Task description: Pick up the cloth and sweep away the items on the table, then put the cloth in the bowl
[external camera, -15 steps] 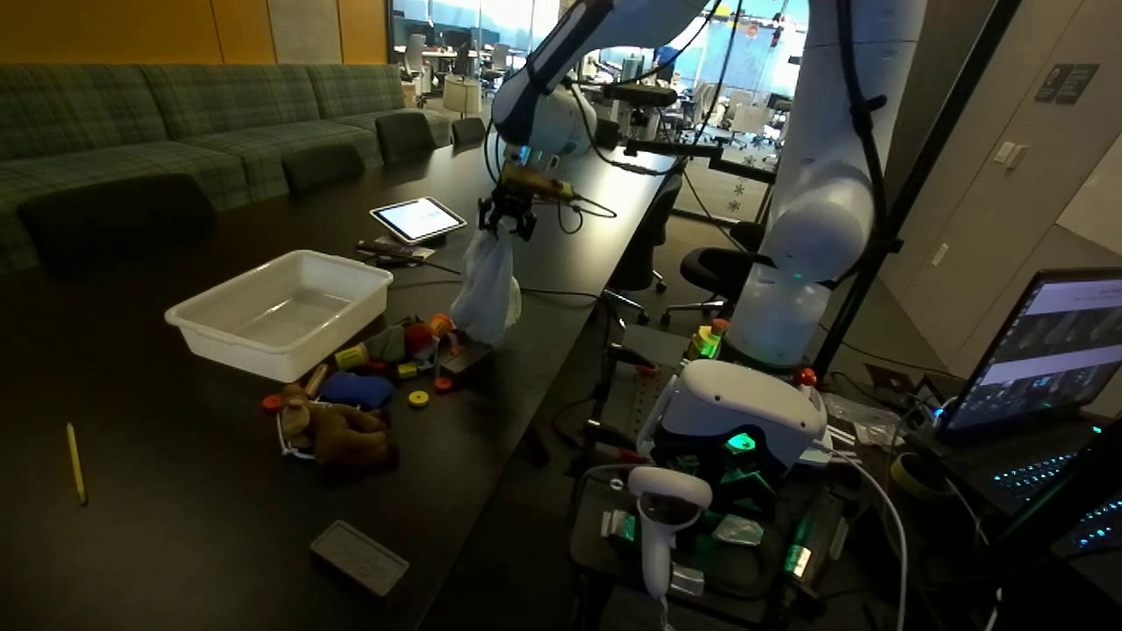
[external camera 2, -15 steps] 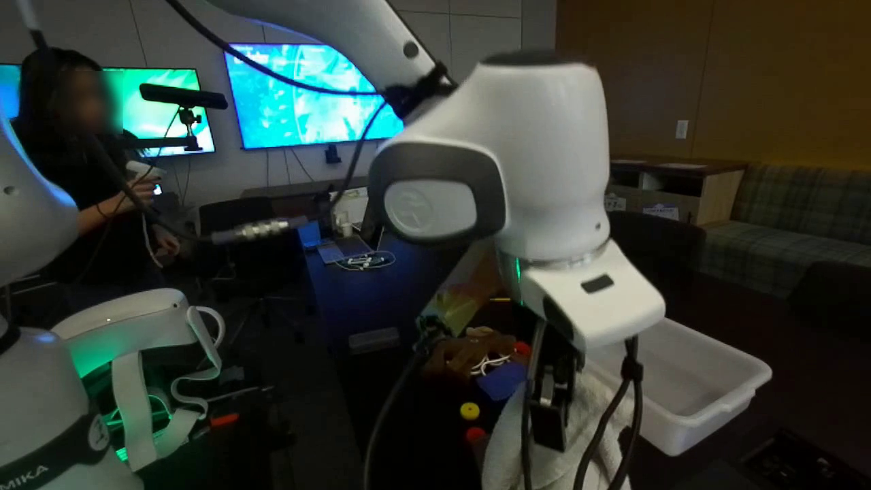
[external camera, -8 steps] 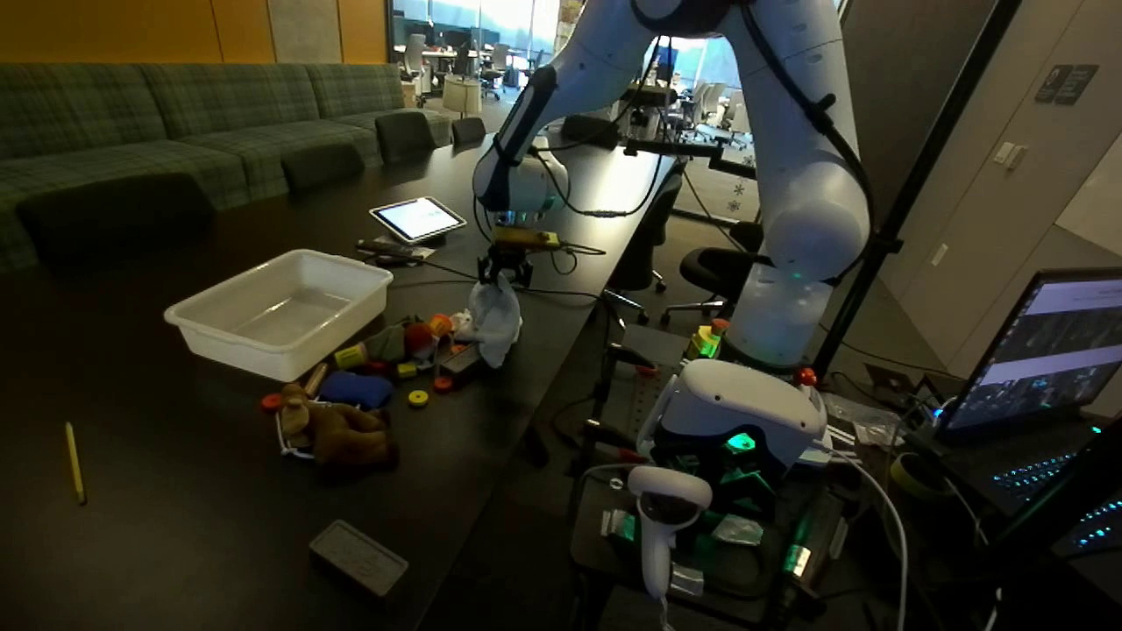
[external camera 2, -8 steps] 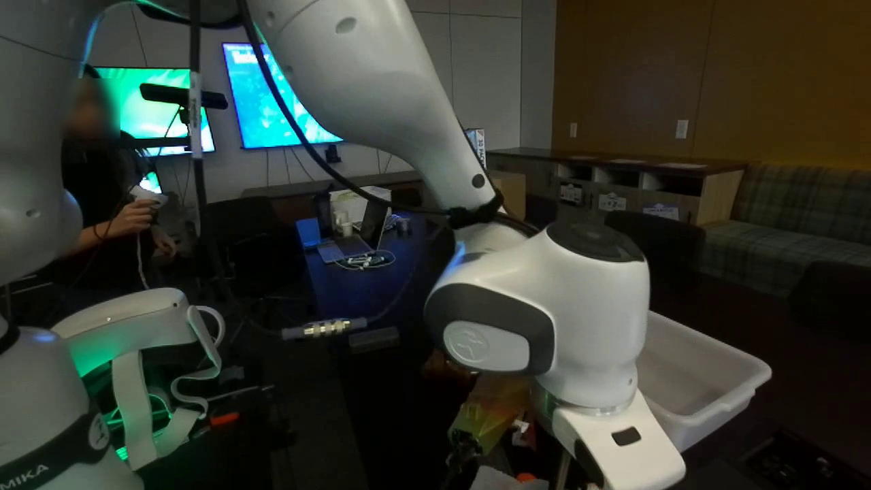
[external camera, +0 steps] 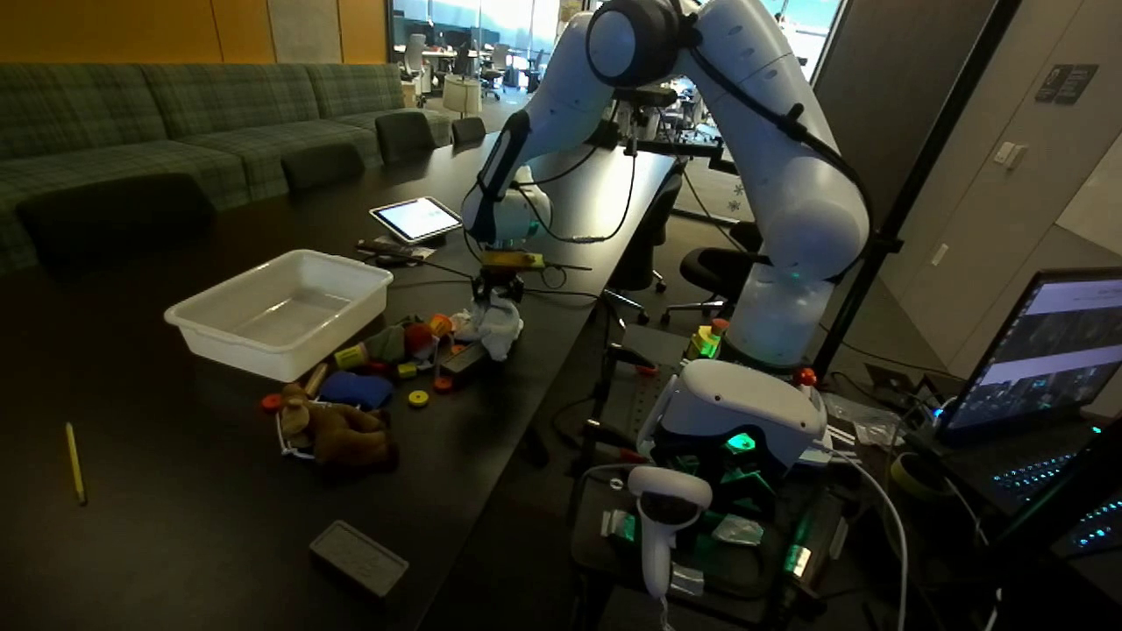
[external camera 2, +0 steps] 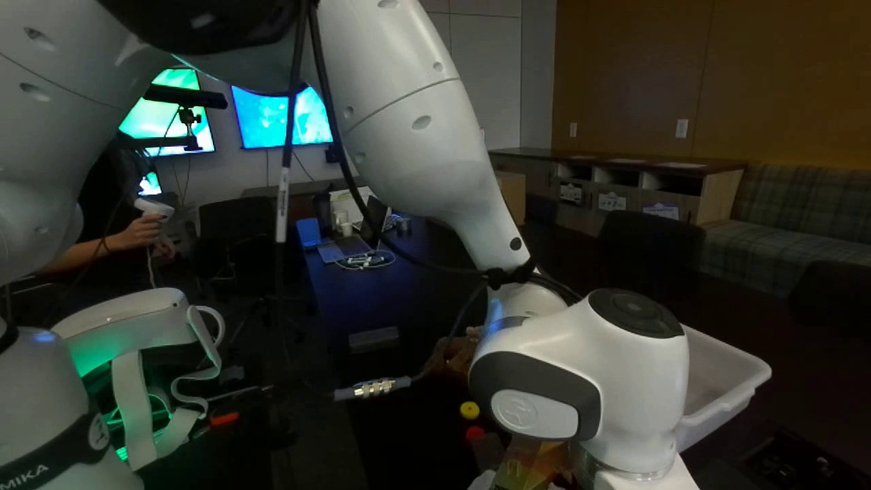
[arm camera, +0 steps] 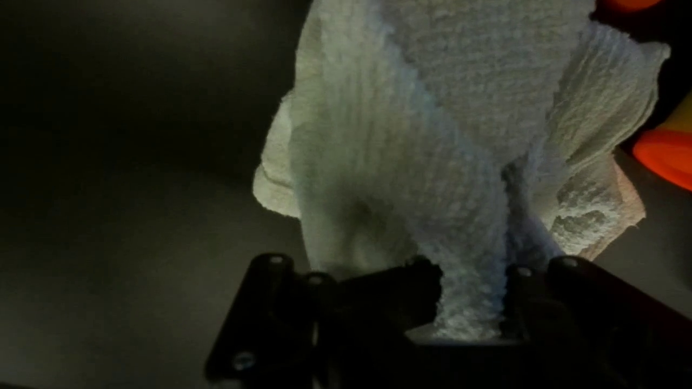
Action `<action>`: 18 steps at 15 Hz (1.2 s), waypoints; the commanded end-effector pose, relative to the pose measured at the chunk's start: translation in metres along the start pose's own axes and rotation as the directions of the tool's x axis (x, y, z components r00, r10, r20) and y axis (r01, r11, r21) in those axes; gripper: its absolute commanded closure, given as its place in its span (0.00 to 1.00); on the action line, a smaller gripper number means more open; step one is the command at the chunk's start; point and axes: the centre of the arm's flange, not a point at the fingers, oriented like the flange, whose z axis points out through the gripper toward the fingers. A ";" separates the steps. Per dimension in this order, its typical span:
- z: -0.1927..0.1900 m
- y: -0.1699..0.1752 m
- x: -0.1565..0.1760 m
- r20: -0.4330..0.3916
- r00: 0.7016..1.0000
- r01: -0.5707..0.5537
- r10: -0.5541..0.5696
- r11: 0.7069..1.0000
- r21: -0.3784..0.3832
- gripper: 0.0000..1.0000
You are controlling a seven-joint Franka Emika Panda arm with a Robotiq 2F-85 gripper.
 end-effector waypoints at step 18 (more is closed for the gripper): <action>0.017 -0.021 -0.031 0.202 0.951 0.244 -0.232 0.969 -0.036 0.01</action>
